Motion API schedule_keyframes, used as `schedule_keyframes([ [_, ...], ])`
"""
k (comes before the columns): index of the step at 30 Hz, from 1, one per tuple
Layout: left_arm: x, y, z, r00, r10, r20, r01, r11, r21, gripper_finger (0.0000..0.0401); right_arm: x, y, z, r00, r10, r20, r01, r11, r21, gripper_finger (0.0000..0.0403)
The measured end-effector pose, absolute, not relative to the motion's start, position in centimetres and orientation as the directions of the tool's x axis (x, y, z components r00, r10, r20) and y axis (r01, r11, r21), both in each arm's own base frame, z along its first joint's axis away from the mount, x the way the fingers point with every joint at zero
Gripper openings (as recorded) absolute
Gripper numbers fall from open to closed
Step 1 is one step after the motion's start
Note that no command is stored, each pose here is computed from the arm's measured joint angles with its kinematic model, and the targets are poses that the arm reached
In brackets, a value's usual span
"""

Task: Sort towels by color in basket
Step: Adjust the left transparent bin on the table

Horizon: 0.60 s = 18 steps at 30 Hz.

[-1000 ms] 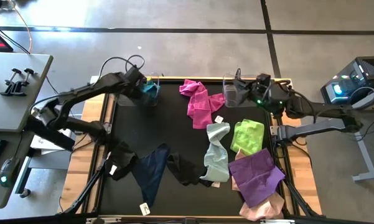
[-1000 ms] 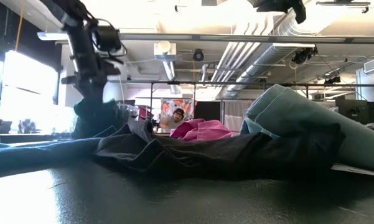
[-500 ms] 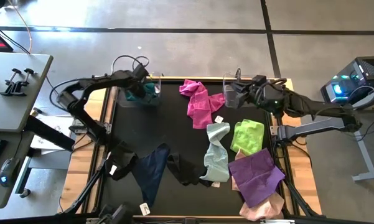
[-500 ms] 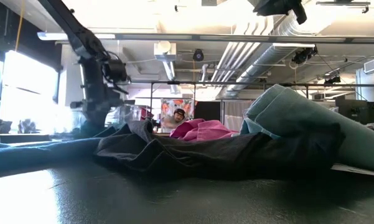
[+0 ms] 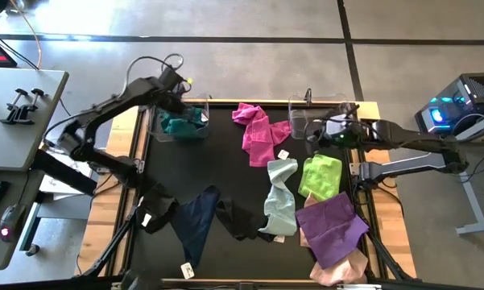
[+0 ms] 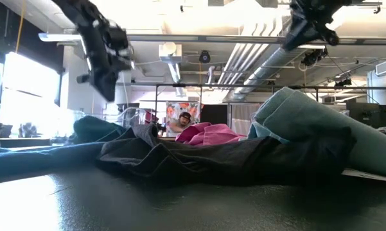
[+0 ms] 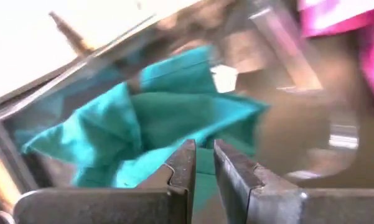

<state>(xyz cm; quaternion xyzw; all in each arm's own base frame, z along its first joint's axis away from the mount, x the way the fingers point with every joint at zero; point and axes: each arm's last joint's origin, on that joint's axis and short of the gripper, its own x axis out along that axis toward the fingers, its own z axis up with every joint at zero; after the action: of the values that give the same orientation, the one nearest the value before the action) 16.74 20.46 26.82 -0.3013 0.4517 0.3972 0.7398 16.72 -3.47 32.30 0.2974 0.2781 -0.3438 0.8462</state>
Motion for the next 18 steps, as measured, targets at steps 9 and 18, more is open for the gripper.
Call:
schedule_keyframes([
  [9,18.0,13.8,26.1,0.379,0.067,-0.923,-0.762,0.589,-0.27,0.0022,16.0,-3.8,31.6,0.547,-0.364,-0.754,0.782,0.545,0.304,0.006],
  [18,17.7,14.2,20.4,0.026,0.215,-0.976,-0.857,0.508,0.089,0.0002,16.0,-3.9,31.6,0.543,-0.363,-0.757,0.782,0.546,0.3,0.006],
])
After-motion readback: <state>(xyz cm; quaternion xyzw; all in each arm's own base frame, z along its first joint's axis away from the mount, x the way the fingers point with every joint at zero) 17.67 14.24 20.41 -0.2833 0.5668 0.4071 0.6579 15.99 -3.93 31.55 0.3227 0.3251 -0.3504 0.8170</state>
